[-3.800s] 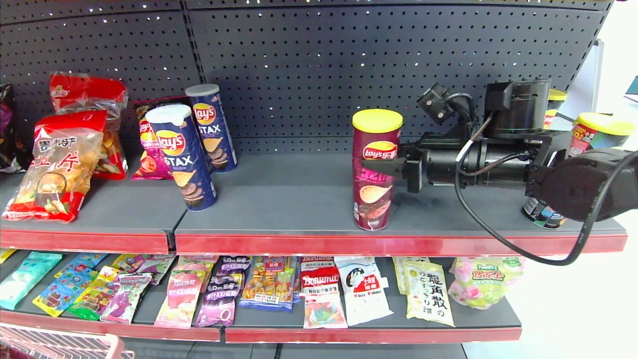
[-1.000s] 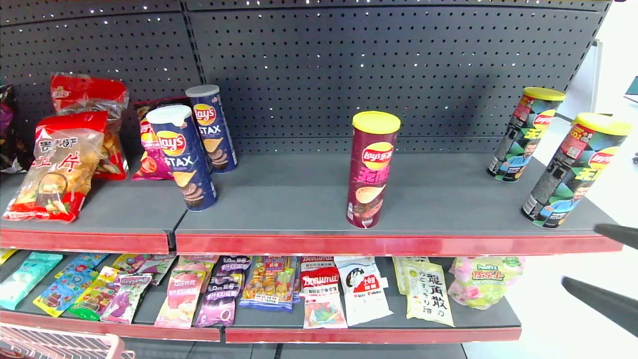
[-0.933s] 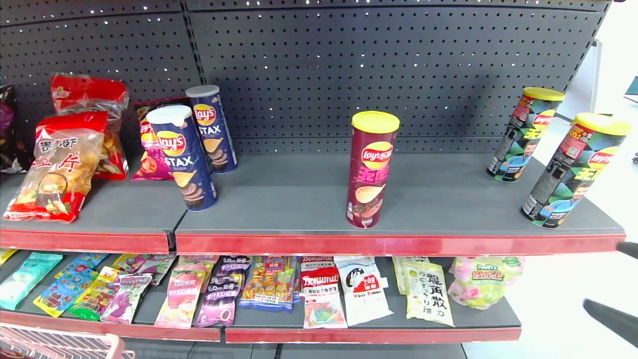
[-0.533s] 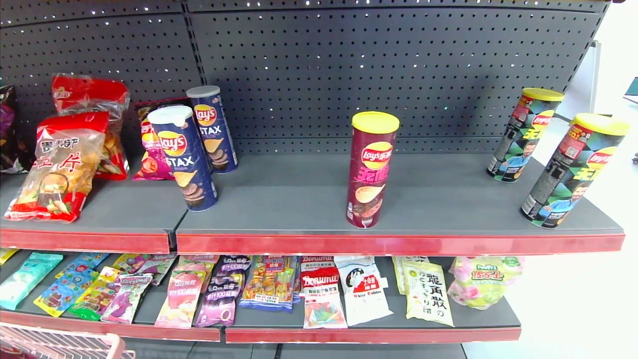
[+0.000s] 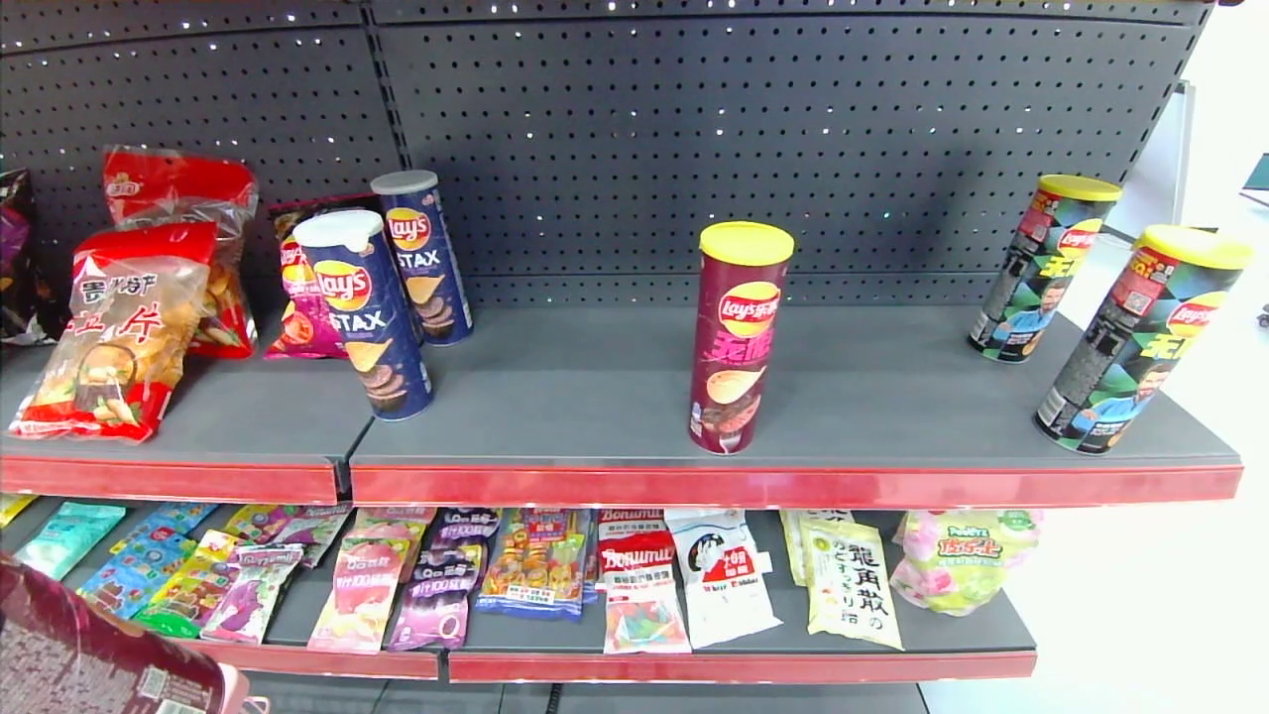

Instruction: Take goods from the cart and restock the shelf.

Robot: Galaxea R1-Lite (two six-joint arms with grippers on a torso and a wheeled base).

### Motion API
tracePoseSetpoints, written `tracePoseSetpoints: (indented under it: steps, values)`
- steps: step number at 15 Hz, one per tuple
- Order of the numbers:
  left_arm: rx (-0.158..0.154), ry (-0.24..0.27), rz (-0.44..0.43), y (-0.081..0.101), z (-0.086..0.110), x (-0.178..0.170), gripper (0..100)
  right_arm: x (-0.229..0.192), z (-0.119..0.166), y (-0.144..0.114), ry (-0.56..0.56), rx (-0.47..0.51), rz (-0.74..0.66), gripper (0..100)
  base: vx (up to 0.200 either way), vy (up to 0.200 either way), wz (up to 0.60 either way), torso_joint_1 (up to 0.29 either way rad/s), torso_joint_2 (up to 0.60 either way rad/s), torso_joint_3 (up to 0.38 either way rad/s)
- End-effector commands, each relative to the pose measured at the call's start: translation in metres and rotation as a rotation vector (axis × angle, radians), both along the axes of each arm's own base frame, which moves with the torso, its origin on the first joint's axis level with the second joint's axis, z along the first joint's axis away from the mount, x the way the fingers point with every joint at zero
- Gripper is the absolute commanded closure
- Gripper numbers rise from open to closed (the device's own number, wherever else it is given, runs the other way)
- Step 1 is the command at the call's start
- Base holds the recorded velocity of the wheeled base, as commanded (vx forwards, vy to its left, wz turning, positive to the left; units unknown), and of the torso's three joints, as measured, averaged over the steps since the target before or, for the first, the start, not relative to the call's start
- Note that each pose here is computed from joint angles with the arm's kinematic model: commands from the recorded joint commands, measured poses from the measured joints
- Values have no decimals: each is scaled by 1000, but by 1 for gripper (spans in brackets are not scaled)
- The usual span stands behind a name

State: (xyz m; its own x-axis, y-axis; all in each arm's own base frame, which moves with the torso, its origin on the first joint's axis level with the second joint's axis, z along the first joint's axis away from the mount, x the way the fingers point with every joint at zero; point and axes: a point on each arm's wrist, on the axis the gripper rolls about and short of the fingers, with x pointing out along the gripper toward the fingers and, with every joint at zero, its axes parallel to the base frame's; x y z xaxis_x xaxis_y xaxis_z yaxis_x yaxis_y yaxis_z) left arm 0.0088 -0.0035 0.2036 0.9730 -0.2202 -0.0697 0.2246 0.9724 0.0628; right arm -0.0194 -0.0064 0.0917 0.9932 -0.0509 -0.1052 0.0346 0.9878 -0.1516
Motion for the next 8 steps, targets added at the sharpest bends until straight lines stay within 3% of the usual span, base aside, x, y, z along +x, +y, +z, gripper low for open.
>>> tracePoseSetpoints:
  steps: [1, 3, 4, 6, 8]
  values:
    - [5, 51, -8, -2, 1, 12, 100, 6, -1, 1, 74, -21, -127, 0, 0, 0, 0, 0, 0, 0]
    - [2, 59, -29, -2, -1, 12, 100, 4, -1, 3, 53, -8, -228, 0, 0, 0, 0, 0, 0, 0]
    - [3, 65, -30, -2, -3, 12, 100, -1, -3, 4, -3, 11, -207, 0, 0, 0, 0, 0, 0, 0]
    - [3, 71, -37, -2, -7, 11, 100, 4, -7, 7, -70, 68, -63, 0, 0, 0, 0, 0, 0, 0]
    - [1, 79, -42, -2, -8, 13, 100, 4, -8, 9, -79, 61, 65, 0, 0, 0, 0, 0, 0, 0]
